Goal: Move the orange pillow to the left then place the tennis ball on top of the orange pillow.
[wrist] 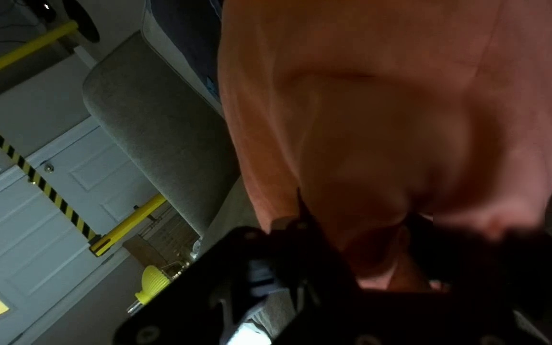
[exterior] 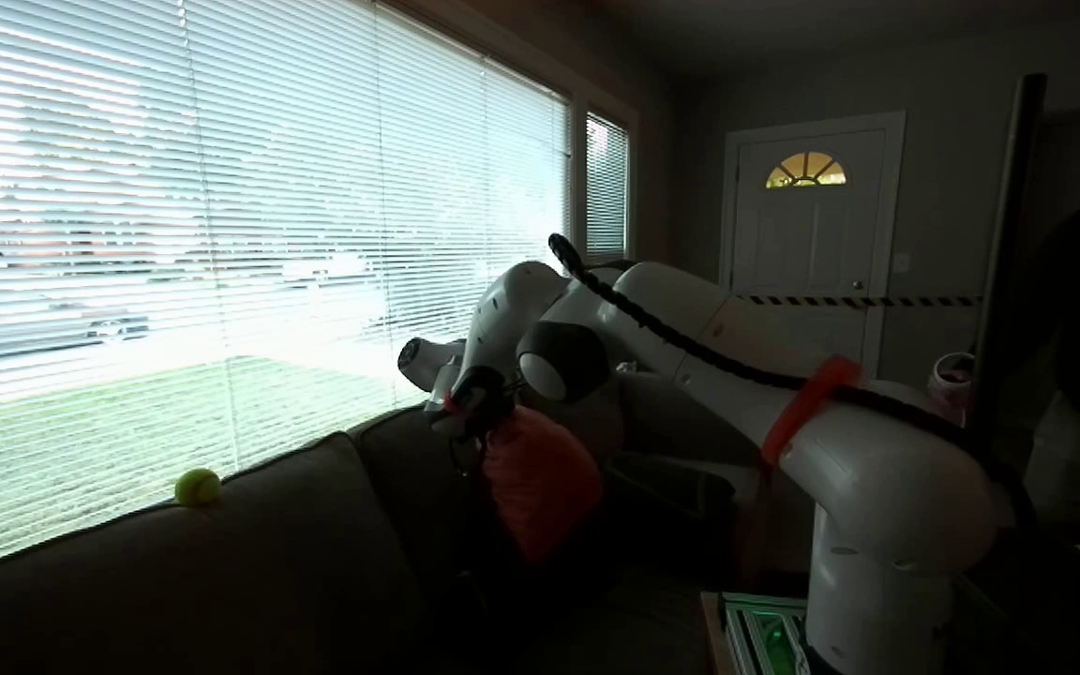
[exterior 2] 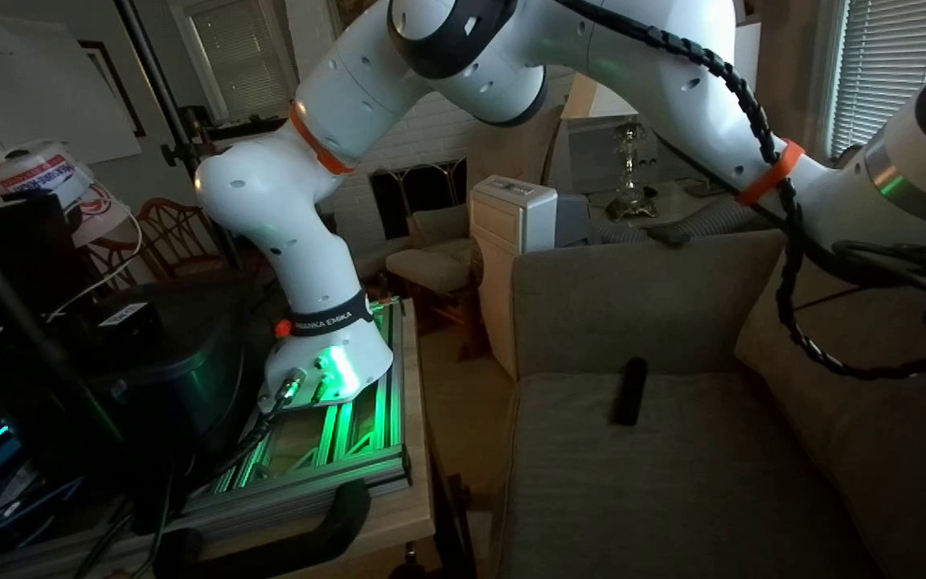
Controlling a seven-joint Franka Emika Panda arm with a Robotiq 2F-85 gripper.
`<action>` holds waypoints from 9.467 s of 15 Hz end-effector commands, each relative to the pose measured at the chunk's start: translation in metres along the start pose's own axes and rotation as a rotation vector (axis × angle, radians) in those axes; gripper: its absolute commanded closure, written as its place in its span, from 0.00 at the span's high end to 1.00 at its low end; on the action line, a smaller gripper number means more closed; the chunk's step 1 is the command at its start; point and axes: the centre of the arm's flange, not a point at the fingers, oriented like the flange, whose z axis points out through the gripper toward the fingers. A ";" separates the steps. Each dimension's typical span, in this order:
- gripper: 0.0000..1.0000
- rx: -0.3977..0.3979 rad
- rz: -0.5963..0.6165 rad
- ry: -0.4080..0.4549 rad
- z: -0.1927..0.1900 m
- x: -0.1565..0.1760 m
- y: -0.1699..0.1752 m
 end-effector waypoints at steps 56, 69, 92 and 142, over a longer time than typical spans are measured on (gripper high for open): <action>0.12 0.114 -1.120 -0.489 -0.254 -0.257 0.025; 0.03 0.072 -0.785 -0.349 -0.230 -0.271 -0.082; 0.40 0.419 -0.803 -0.011 -0.366 -0.428 -0.312; 1.00 0.924 0.020 0.349 -0.428 -0.063 -0.258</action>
